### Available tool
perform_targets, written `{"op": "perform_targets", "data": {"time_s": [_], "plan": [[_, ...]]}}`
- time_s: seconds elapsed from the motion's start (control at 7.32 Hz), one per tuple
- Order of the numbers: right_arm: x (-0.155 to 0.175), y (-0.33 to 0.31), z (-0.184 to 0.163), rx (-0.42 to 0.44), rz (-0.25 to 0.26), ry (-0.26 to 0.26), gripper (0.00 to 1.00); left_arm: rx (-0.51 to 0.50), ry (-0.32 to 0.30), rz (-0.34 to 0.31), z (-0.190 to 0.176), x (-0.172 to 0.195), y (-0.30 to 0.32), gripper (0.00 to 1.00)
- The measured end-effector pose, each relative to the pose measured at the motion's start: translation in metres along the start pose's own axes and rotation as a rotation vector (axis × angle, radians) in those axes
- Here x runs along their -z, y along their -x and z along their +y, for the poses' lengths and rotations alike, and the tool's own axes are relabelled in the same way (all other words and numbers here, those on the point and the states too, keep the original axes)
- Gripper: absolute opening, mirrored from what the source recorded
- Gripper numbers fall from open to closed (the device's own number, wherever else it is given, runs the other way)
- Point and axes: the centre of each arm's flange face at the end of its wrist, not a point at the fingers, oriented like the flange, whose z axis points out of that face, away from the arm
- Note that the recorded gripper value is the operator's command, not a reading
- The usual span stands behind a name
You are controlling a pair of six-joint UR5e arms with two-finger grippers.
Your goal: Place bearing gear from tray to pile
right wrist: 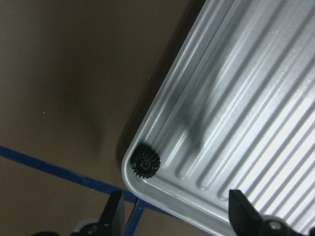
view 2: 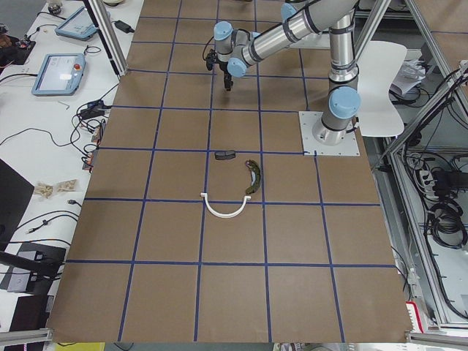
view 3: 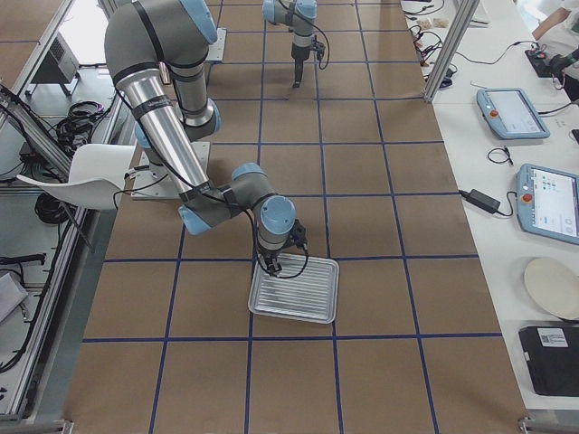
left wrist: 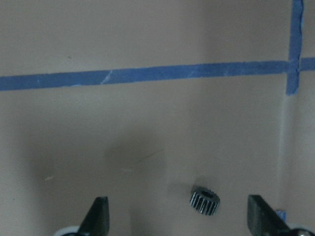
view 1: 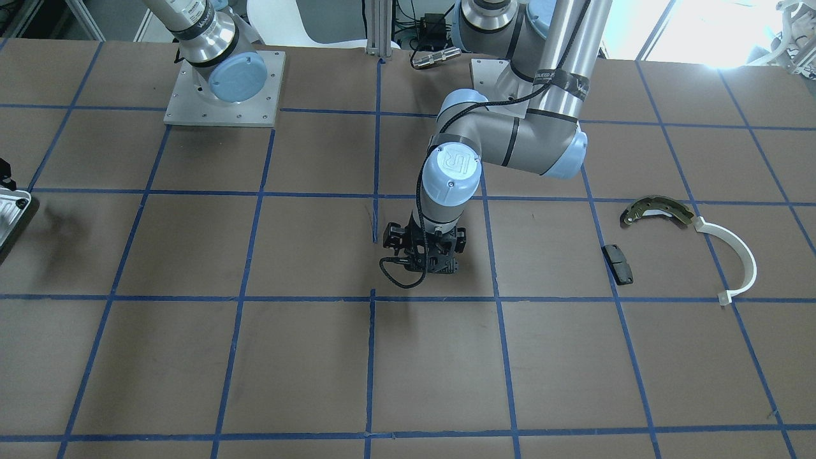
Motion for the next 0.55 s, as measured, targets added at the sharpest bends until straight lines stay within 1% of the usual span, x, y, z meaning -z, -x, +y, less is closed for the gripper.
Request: {"op": "perform_targets", "data": {"time_s": [0.14, 0.41, 0.55], "plan": [[-0.006, 0.002, 0.000, -0.012, -0.002, -0.003, 0.68, 0.000, 0.002, 0.000, 0.000, -0.003, 0.000, 0.79], [-0.018, 0.002, -0.002, -0.026, -0.016, -0.001, 0.67, 0.001, 0.003, 0.001, 0.000, -0.005, -0.001, 0.77], [-0.020, 0.001, -0.002, -0.029, -0.017, -0.001, 0.67, 0.003, 0.005, 0.002, 0.000, -0.006, -0.002, 0.64]]}}
